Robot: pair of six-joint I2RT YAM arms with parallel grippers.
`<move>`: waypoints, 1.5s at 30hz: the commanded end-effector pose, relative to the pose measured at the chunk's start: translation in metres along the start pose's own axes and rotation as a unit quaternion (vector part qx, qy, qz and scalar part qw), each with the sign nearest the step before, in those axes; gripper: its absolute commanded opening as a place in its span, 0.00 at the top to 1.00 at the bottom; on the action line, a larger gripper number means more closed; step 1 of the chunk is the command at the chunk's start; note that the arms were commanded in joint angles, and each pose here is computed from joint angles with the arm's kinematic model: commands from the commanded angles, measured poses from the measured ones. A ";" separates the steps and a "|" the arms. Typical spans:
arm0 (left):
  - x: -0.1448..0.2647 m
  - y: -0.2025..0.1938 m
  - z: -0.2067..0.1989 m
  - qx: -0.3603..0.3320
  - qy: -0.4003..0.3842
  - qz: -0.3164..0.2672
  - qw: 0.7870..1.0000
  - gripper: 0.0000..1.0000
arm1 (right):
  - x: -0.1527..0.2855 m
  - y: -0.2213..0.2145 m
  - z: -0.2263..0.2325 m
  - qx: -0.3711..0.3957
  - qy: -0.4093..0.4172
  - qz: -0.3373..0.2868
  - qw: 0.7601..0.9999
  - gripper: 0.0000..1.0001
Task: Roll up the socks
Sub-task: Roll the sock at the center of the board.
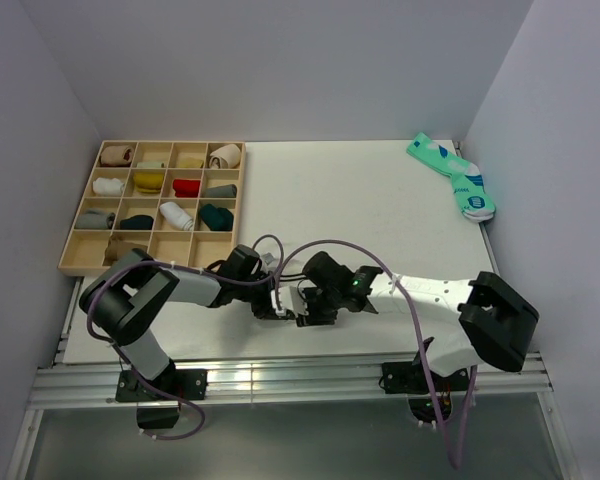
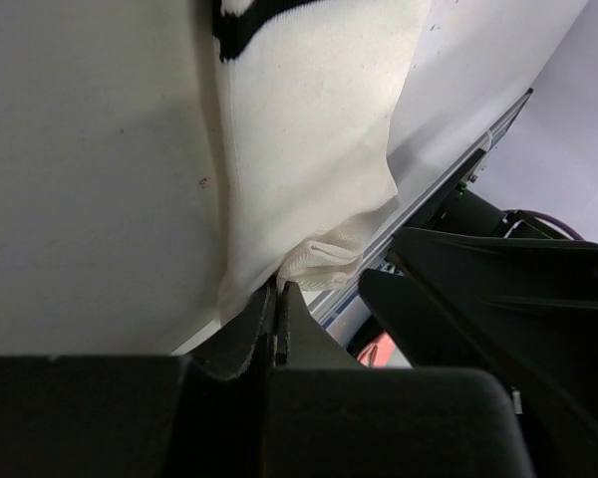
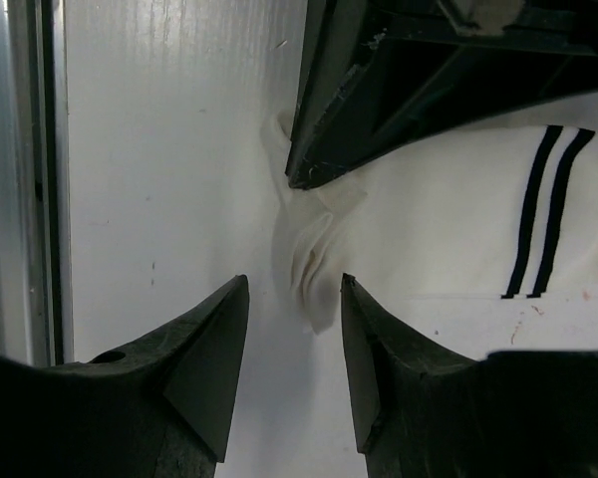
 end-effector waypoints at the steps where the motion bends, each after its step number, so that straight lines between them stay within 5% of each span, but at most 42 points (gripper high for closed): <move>1: -0.001 -0.001 0.002 0.001 -0.007 0.005 1.000 1.00 | -0.002 0.023 -0.014 0.014 -0.031 -0.020 0.999 0.51; 11: -0.002 -0.002 0.005 0.002 -0.012 0.009 1.000 1.00 | -0.019 0.022 -0.017 -0.001 -0.034 0.010 0.999 0.60; 18: -0.002 -0.002 0.006 -0.002 -0.011 0.017 1.000 0.99 | -0.021 0.020 -0.017 0.000 -0.023 0.030 0.999 0.81; 25: 0.000 -0.006 0.013 -0.015 0.008 0.035 0.999 1.00 | -0.016 0.013 -0.001 0.003 0.130 0.080 0.988 0.87; 30: 0.000 -0.007 0.022 -0.020 0.021 0.043 0.999 1.00 | -0.014 0.004 -0.004 -0.001 0.160 0.098 0.982 0.90; 40: 0.001 -0.005 0.020 -0.016 0.014 0.047 0.999 1.00 | -0.024 -0.016 -0.013 -0.011 0.110 0.137 0.984 0.90; 45: 0.000 -0.002 0.019 -0.005 0.025 0.045 0.999 1.00 | -0.018 -0.016 -0.021 -0.017 0.058 0.118 0.991 0.68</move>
Point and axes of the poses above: each gripper's point midway between its finger pads, its own x axis back along the fingers, its own z axis along the line the jaws close on, y = z × x, the point moved 7 cm from there along x, back along the fingers, and after that the axes turned 5 degrees about -x, right-handed, at the moved point
